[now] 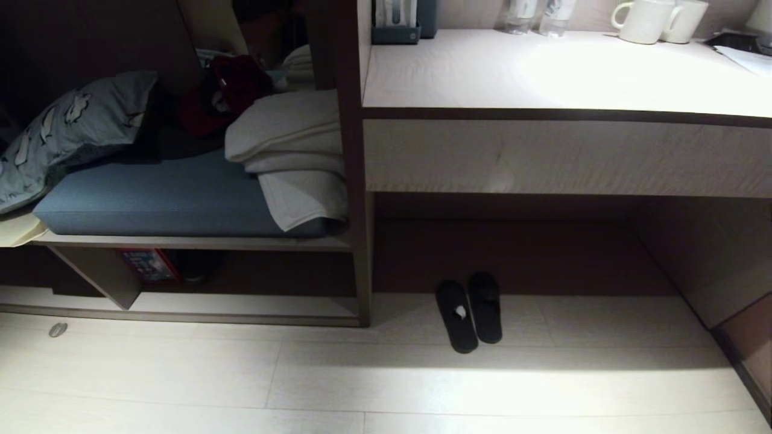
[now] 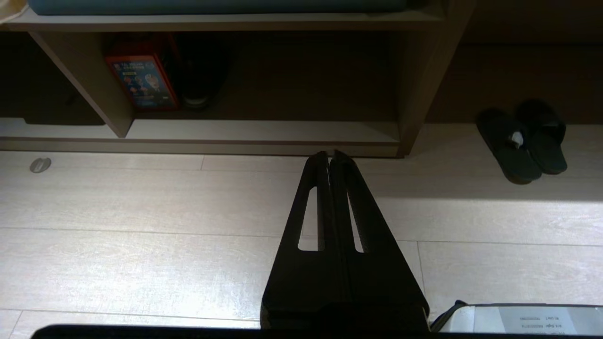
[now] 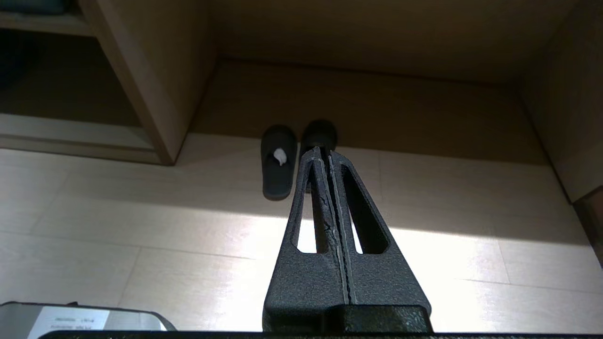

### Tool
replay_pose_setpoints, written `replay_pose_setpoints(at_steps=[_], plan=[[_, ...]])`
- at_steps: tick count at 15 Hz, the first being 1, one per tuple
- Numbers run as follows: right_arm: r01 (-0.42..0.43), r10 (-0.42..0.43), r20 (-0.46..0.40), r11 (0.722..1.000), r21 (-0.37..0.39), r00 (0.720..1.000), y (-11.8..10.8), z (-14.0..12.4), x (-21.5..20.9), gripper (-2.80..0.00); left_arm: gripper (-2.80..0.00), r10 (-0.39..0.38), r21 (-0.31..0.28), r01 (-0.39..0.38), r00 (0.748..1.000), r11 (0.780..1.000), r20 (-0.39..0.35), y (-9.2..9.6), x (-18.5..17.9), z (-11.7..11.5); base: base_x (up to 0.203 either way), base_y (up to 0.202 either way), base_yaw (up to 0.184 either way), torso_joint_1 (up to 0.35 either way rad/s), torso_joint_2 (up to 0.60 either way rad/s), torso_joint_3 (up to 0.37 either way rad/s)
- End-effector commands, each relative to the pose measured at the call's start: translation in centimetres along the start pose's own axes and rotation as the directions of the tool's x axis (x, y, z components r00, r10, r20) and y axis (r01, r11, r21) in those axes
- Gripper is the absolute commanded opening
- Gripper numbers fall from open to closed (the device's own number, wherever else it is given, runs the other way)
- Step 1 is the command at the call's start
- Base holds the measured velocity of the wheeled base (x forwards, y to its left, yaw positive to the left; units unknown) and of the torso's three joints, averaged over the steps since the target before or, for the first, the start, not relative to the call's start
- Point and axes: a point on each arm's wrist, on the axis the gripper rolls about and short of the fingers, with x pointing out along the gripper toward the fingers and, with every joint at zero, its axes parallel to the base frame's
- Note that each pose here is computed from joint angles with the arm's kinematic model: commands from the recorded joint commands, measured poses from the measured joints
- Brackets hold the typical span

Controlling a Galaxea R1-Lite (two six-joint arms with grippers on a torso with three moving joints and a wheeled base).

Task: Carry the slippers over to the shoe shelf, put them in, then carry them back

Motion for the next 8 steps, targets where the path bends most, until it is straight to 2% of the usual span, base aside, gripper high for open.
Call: replay_pose_setpoints(at_steps=[1, 8], plan=[[-0.001, 0.001, 0.001, 1.0, 0.0, 1.0, 0.0, 0.0, 0.0, -2.8, -2.8, 0.0, 0.0, 0.0, 1.0, 1.0, 0.0, 0.0, 0.01, 0.01, 0.0, 0.0, 0.0, 0.002, 0.01, 0.202], [-0.001, 0.001, 0.002, 1.0, 0.0, 1.0, 0.0, 0.04, -0.01, -2.8, -2.8, 0.0, 0.0, 0.0, 1.0, 1.0, -0.001, 0.0, 0.02, -0.03, 0.0, 0.0, 0.0, 0.0, 0.0, 0.202]])
